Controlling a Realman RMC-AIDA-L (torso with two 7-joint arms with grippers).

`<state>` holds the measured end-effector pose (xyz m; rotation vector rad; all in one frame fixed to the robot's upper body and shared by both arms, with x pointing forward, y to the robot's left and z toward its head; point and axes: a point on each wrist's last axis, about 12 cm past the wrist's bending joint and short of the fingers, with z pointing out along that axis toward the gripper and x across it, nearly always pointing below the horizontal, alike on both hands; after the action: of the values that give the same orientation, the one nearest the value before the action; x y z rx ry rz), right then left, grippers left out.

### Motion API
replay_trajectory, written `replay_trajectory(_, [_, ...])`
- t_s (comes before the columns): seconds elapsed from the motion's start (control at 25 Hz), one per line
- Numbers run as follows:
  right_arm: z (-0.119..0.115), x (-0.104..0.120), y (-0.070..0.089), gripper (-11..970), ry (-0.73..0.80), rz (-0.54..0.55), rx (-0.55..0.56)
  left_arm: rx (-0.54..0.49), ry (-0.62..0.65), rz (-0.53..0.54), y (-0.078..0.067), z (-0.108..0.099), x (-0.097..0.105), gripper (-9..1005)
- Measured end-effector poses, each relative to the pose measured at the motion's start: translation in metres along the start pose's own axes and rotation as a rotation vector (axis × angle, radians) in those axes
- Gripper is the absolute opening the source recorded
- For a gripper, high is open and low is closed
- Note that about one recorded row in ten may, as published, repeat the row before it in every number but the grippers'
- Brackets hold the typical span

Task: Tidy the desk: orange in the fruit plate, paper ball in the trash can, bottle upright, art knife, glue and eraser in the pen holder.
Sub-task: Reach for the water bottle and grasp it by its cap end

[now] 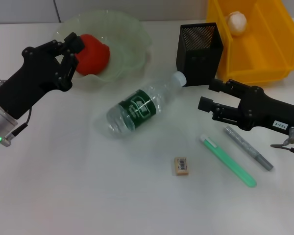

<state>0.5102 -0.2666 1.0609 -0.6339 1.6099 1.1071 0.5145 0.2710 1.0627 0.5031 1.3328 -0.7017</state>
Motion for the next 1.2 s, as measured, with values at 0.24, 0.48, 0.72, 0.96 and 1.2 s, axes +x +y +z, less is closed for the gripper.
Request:
replay_trajectory(0.24, [-0.001, -0.001, -0.001, 788, -0.006, -0.001, 0.007, 0.005, -0.003, -0.006, -0.001, -0.001, 0.000, 81])
replay_trajectory(0.48, [-0.009, 0.000, -0.004, 788, -0.021, 0.005, 0.048, 0.115, 0.050, -0.075, -0.003, 0.009, -0.005, 270])
replay_trajectory(0.72, [-0.042, 0.003, -0.008, 788, -0.039, 0.016, 0.149, 0.338, 0.311, -0.140, 0.000, 0.055, -0.048, 616])
replay_trajectory(0.96, [-0.083, 0.018, -0.003, 788, 0.027, 0.021, 0.222, 0.358, 0.736, -0.133, -0.021, 0.131, -0.094, 726])
replay_trajectory(1.2, [-0.094, 0.029, 0.004, 788, 0.075, 0.014, 0.242, 0.325, 0.994, -0.047, -0.053, 0.184, -0.092, 724])
